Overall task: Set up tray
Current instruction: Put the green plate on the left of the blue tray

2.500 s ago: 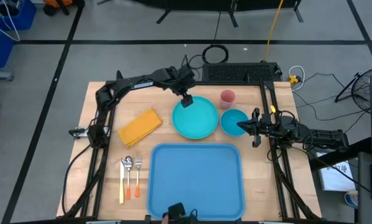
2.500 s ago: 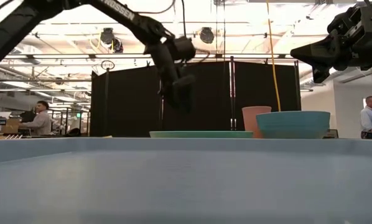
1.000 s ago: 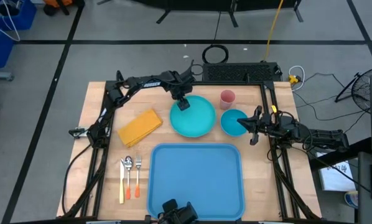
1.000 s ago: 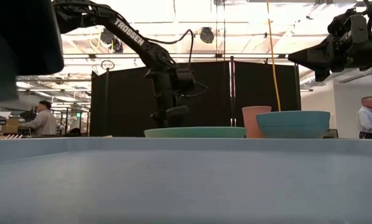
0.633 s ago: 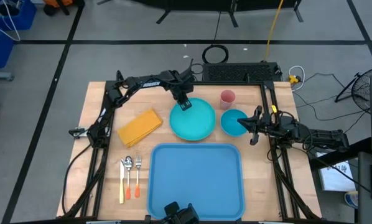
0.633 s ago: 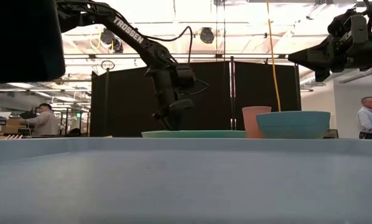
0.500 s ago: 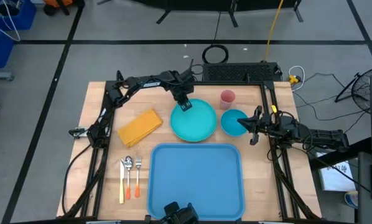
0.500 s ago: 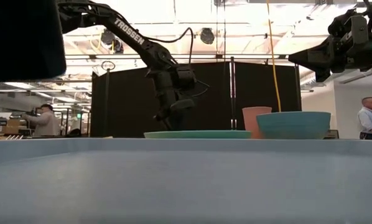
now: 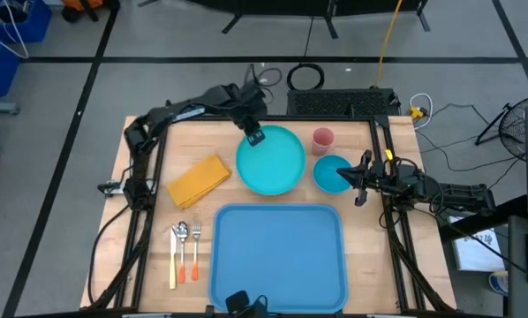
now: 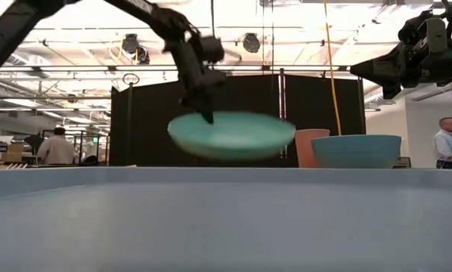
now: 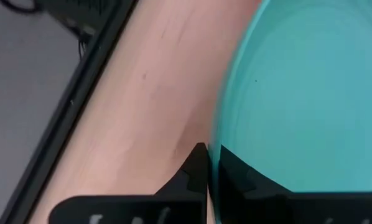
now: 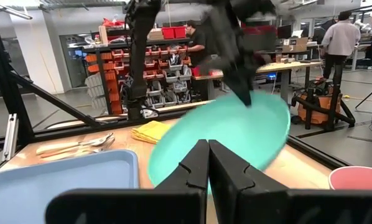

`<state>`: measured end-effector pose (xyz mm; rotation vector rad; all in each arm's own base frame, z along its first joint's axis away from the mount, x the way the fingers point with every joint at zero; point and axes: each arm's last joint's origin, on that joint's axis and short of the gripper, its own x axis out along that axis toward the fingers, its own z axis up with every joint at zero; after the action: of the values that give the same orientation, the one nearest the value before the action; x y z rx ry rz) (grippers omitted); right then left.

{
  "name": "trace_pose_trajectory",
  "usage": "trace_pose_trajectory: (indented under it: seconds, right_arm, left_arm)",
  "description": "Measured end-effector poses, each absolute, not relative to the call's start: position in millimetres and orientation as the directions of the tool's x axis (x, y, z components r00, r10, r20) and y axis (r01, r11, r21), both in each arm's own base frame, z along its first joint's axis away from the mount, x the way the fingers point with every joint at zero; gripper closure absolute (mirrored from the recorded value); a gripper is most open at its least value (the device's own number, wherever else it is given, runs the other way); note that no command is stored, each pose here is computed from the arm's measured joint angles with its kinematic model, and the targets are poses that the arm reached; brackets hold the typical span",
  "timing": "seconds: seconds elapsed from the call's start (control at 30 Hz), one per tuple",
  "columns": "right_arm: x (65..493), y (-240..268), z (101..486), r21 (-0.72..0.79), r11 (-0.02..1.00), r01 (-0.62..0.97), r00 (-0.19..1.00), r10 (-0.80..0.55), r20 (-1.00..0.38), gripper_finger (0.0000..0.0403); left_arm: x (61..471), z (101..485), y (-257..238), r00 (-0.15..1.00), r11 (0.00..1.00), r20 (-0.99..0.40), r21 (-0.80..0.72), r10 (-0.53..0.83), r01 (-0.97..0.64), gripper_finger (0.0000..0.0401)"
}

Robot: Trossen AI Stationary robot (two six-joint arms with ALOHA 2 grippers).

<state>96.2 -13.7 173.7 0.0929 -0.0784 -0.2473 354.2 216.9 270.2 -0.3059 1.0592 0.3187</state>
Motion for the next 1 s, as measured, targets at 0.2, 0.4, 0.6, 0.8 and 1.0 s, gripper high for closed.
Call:
trace_pose_trajectory:
  seconds: [0.2, 0.4, 0.6, 0.8, 1.0]
  right_arm:
    - [96.2, -13.7, 173.8, 0.101, 0.965, 0.241, 0.966, -0.248, 0.066, 0.0403]
    - [96.2, -13.7, 174.5, 0.095, 0.966, 0.241, 0.966, -0.248, 0.073, 0.0403]
    - [96.2, -13.7, 174.5, 0.085, 0.967, 0.242, 0.966, -0.248, 0.073, 0.0403]
    - [96.2, -13.7, 174.5, 0.074, 0.967, 0.243, 0.966, -0.248, 0.073, 0.0403]
    - [96.2, -13.7, 174.4, 0.077, 0.967, 0.242, 0.966, -0.248, 0.073, 0.0403]
  left_arm:
    - [345.0, 299.2, 191.6, 0.496, 0.919, -0.868, -0.169, 0.033, -0.356, 0.0395]
    - [367.0, 295.5, 132.6, 0.438, 0.955, -0.898, -0.169, -0.047, -0.245, 0.0395]
    - [393.9, 292.2, 60.5, 0.461, 0.979, -0.880, -0.178, -0.113, -0.100, 0.0395]
    - [417.1, 273.8, 17.5, 0.479, 0.978, -0.864, -0.203, -0.155, -0.048, 0.0395]
    - [437.4, 239.3, 0.7, 0.452, 0.973, -0.874, -0.224, -0.176, -0.054, 0.0395]
